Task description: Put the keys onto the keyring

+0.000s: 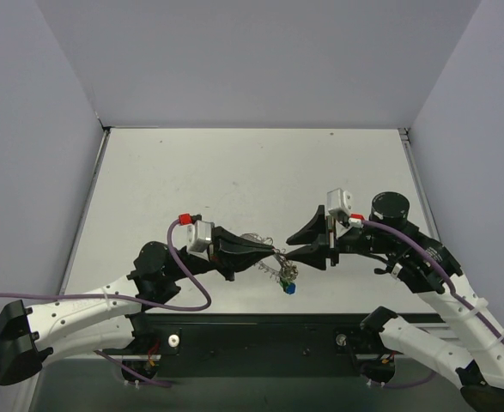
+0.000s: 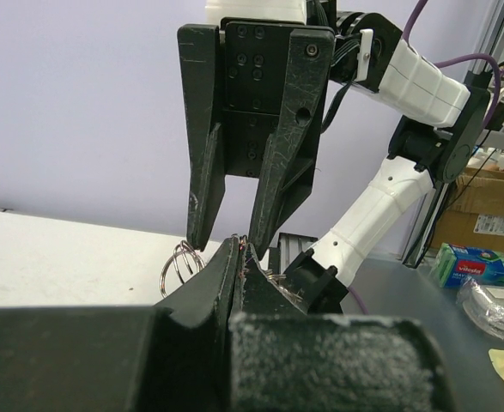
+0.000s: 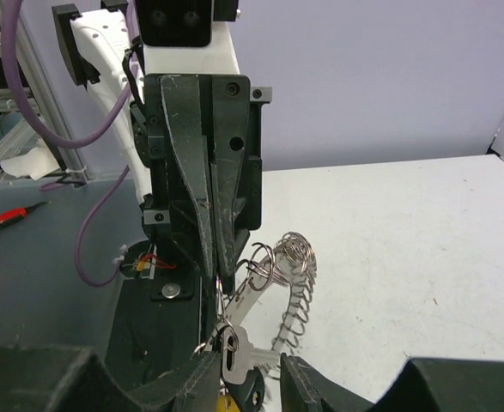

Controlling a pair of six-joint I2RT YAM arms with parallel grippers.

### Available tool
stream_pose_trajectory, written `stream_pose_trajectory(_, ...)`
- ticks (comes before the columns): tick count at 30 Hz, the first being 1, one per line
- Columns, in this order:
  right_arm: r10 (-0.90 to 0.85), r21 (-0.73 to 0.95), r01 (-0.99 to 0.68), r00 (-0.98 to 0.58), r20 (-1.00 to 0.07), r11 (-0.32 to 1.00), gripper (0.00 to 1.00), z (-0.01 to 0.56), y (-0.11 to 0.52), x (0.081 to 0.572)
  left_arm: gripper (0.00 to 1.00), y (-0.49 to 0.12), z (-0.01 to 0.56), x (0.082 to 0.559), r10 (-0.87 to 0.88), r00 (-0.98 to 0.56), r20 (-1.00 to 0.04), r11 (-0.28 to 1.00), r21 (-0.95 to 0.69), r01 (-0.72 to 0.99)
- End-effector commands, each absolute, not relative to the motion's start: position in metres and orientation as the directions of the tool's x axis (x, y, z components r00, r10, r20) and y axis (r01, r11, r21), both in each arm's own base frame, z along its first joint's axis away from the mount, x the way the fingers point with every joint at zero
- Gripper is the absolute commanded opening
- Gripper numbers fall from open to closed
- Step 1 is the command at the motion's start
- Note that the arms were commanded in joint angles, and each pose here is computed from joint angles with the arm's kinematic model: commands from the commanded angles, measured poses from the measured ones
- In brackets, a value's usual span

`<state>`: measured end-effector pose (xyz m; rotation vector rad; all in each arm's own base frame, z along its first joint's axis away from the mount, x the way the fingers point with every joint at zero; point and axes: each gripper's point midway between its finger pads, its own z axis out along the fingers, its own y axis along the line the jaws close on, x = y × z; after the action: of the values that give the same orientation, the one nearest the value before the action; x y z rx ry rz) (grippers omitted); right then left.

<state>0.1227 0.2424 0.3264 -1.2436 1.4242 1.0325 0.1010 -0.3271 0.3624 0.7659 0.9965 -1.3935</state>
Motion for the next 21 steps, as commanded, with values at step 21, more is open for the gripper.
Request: stream_pose_trajectory(21,-0.090,0.000,-0.999,0.003,-0.996,-0.033,0.02,0.361,0.253,0.100,0.00,-0.318,0.402,0.095,-0.527,-0.038,-0.849,0.047,-0.074,0.996)
